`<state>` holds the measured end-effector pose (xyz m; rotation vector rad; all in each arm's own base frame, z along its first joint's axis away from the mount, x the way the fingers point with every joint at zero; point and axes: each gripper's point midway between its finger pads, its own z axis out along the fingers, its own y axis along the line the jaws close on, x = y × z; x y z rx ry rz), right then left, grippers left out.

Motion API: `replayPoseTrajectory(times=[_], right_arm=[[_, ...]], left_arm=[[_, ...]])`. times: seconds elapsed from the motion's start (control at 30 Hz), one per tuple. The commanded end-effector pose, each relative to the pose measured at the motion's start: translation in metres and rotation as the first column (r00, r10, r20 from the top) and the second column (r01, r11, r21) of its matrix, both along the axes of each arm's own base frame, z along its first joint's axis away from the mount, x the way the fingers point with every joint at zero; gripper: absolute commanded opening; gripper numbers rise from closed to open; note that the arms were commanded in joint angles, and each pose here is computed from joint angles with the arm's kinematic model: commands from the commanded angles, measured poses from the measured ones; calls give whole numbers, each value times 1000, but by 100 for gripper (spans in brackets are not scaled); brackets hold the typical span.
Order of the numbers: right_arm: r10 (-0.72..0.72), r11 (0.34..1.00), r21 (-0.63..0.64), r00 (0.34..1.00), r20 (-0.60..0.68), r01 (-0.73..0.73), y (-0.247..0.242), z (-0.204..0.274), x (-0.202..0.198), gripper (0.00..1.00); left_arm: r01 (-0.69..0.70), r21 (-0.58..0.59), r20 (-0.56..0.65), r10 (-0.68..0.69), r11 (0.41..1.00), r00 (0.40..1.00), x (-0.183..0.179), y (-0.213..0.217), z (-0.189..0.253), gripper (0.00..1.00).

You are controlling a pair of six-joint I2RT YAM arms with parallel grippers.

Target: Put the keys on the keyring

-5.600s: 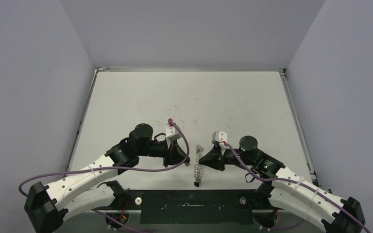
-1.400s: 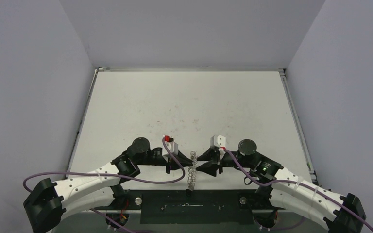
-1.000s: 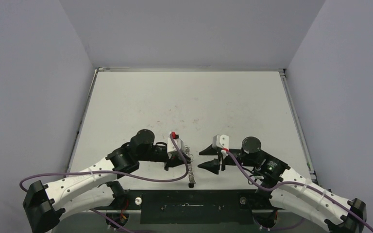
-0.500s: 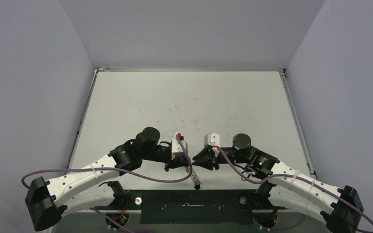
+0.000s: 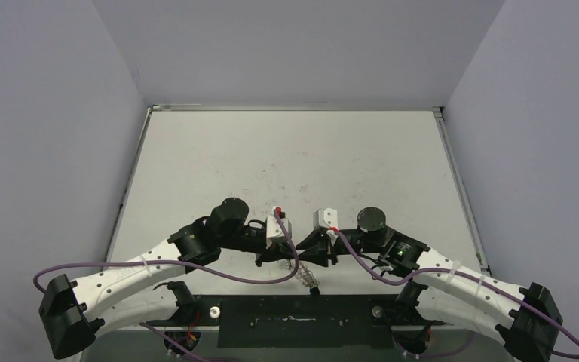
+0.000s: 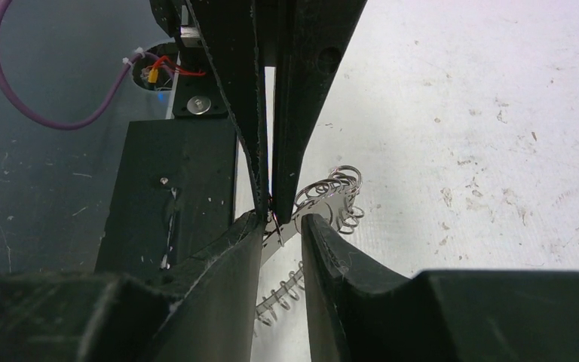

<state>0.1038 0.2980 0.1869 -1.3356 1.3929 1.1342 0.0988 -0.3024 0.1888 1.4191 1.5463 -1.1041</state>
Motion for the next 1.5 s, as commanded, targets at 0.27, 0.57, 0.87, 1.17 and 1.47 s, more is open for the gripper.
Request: replayPoseTrajectory(times=[0.27,0.57,0.87,1.17,1.47], right_arm=[[25,999,21,999,48,-26,4,7,0,37],[37,999,10,998,47,-37,5,2,-1,21],[18,1000,-16,998,55,-17,3,-5,2,32],[33,999,-7,999,42,-33,5,-5,0,0],[-30,999,28,997,67,28,-1,3,5,0]], left_arm=[[45,-110,88,-35,993,996,0,-10,39,0],[51,-114,99,-40,992,994,-1,-9,38,0],[51,-116,109,-38,992,993,-1,-8,40,0],[52,-113,105,-40,992,994,-1,-9,39,0],[-20,-118,134,36,993,990,7,-1,41,21]])
